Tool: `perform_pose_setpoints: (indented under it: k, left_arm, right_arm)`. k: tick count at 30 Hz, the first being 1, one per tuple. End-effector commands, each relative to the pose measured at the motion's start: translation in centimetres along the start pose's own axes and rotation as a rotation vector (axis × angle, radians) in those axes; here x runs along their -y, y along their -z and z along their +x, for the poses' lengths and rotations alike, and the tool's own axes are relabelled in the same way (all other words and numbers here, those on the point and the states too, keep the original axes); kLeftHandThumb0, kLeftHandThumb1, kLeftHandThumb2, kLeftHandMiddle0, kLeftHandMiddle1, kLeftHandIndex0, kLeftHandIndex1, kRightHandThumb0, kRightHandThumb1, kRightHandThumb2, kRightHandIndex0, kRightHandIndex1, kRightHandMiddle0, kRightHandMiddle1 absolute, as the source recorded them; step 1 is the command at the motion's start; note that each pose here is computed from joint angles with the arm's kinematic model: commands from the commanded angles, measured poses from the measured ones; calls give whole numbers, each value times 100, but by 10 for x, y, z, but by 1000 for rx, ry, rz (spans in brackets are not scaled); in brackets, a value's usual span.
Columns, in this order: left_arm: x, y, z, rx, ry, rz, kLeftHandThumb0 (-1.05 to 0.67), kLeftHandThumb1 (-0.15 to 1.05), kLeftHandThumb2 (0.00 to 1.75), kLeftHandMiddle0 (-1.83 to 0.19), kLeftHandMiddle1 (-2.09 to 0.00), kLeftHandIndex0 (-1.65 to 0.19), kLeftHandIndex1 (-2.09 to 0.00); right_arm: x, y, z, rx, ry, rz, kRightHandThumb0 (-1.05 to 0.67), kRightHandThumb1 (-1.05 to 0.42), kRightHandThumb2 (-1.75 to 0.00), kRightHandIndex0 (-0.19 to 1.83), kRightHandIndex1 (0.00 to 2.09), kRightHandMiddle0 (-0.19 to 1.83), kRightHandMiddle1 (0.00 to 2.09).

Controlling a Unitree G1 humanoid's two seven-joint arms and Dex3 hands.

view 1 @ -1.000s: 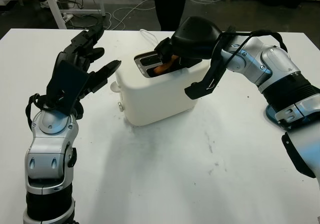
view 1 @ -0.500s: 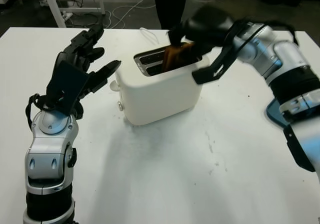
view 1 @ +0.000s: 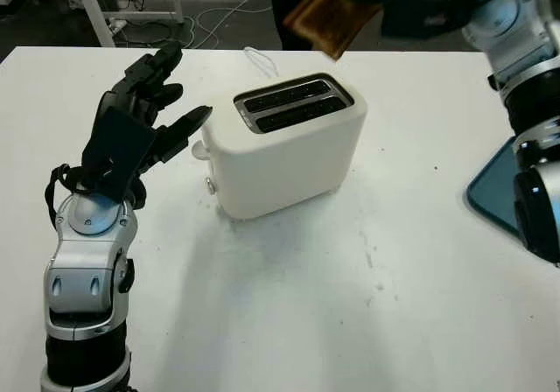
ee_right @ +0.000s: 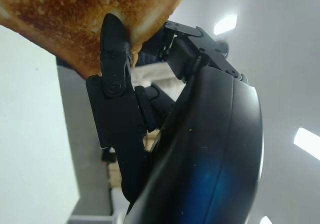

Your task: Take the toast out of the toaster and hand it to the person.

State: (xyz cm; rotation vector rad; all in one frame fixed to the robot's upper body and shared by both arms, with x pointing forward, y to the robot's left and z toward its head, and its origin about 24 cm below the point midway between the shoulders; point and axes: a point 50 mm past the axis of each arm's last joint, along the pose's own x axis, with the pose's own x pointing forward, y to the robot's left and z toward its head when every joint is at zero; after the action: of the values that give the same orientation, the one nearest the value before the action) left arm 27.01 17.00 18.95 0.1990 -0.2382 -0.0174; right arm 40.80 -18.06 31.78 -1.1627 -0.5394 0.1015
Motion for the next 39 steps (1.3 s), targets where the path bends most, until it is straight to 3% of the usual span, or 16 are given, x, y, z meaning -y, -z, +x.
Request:
perform_pose_setpoints:
  k: [1, 5, 8, 10, 15, 18, 22, 27, 34, 39]
  left_arm:
    - [0, 0, 0, 0, -1, -9, -41, 92, 15, 0, -80, -36, -2]
    - [-1, 0, -1, -2, -2, -3, -40, 92, 16, 0, -80, -36, -2]
    - [-2, 0, -1, -3, 1, -1, -40, 92, 16, 0, -80, -35, -2]
    - [-2, 0, -1, -4, 0, -1, -40, 92, 16, 0, -80, -36, -2]
    - [-2, 0, -1, -4, 5, 1, -41, 92, 16, 0, -80, -36, -2]
    - [-2, 0, -1, -4, 0, 14, -42, 92, 15, 0, -81, -37, -2]
    - [-2, 0, -1, 0, 1, 10, -41, 92, 16, 0, -82, -37, -2]
    - [-1, 1, -1, 1, 2, 13, -42, 92, 16, 0, -82, -37, -2]
    - [-1, 1, -1, -6, 6, -1, -42, 92, 16, 0, -80, -35, -2]
    - [-2, 1, -1, -9, 1, 5, -43, 92, 16, 0, -81, -36, -2]
  right_arm:
    - [15, 11, -5, -41, 80, 30, -49, -92, -46, 108, 175, 82, 175]
    - [13, 33, -16, -126, 133, 57, -47, -92, -47, 106, 175, 81, 175]
    - [5, 51, -23, -258, 156, 96, -46, -92, -40, 100, 175, 76, 175]
    - [-4, 63, -28, -352, 155, 127, -42, -92, -38, 86, 175, 61, 175]
    - [-32, 81, -42, -466, 141, 171, -18, -92, -34, 64, 175, 40, 174]
    - [-47, 89, -49, -531, 106, 201, -14, -92, -35, 33, 174, 34, 155]
    - [-61, 95, -56, -584, 94, 276, -12, -92, -38, 43, 174, 36, 146]
    - [-75, 100, -63, -617, 85, 365, -8, -92, -41, 56, 175, 22, 173]
    - [-89, 102, -69, -644, 50, 365, -22, -92, -33, 79, 175, 51, 175]
    - [-90, 102, -69, -652, 41, 358, -28, -92, -34, 78, 175, 46, 175]
